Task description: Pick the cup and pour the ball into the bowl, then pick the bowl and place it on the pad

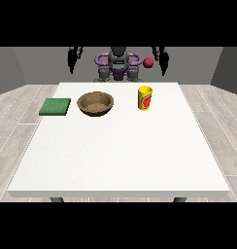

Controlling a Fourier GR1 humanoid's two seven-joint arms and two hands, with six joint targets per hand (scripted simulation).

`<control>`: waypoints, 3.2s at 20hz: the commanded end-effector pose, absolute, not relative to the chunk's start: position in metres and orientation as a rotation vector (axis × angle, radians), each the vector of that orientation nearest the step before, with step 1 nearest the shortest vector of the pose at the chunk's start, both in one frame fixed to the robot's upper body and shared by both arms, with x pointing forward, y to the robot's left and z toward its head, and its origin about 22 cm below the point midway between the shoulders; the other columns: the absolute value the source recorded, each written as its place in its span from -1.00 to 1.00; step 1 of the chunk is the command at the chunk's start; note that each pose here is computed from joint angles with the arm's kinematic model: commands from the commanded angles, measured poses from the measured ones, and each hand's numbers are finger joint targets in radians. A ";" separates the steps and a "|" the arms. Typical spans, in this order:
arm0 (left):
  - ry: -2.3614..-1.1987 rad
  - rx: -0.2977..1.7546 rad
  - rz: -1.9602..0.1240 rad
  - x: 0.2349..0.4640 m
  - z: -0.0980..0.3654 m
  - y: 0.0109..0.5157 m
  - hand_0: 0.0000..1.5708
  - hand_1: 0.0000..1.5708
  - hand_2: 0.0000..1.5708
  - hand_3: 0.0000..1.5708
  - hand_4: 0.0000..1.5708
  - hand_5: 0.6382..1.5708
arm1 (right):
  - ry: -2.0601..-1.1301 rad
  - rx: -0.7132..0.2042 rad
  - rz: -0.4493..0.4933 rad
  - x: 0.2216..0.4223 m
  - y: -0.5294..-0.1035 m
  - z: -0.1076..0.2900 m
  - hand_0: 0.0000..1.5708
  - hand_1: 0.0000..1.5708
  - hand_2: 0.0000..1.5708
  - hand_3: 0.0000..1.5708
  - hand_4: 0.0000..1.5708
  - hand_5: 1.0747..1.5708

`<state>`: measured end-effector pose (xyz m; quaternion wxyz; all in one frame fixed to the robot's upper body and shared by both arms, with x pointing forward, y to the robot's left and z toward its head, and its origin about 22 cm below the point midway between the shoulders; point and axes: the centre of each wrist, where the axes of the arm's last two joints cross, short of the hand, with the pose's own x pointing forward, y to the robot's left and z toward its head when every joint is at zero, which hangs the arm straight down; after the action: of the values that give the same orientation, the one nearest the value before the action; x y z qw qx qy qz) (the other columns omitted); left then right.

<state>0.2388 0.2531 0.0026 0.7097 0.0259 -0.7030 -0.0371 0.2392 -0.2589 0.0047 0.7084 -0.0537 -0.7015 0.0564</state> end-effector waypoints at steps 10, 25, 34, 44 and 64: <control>-1.316 -0.062 0.114 0.224 0.038 0.239 -1.00 -1.00 -1.00 -1.00 -0.19 0.98 | -1.312 0.015 -0.091 0.213 -0.245 0.031 -1.00 -1.00 -1.00 -1.00 0.10 0.83; -1.806 0.029 0.048 0.275 0.086 0.223 -1.00 -1.00 -1.00 -1.00 -0.27 0.93 | -1.768 0.073 -0.057 0.238 -0.232 0.096 -1.00 -1.00 -1.00 -0.71 -0.07 0.92; -1.916 0.082 0.010 0.298 0.038 0.247 -1.00 -1.00 -1.00 -1.00 -0.48 0.81 | -1.907 0.048 -0.031 0.260 -0.285 0.109 -1.00 -1.00 -1.00 -1.00 -0.14 0.90; -1.810 0.065 -0.011 0.322 -0.020 0.247 -1.00 -1.00 -1.00 -1.00 -0.86 0.71 | -1.842 0.029 -0.074 0.267 -0.309 0.069 -1.00 -1.00 -1.00 -1.00 -0.15 0.95; -1.798 0.399 -0.022 0.316 -0.092 0.269 0.63 0.63 1.00 1.00 0.74 0.76 | -1.901 0.110 0.011 0.264 -0.358 0.113 -1.00 -1.00 -1.00 -0.79 -0.18 0.99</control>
<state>0.3303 0.2647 -0.0702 0.5869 0.1413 -0.7972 -0.0028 0.2701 -0.3428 0.1018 0.5838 0.0394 -0.8109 -0.0002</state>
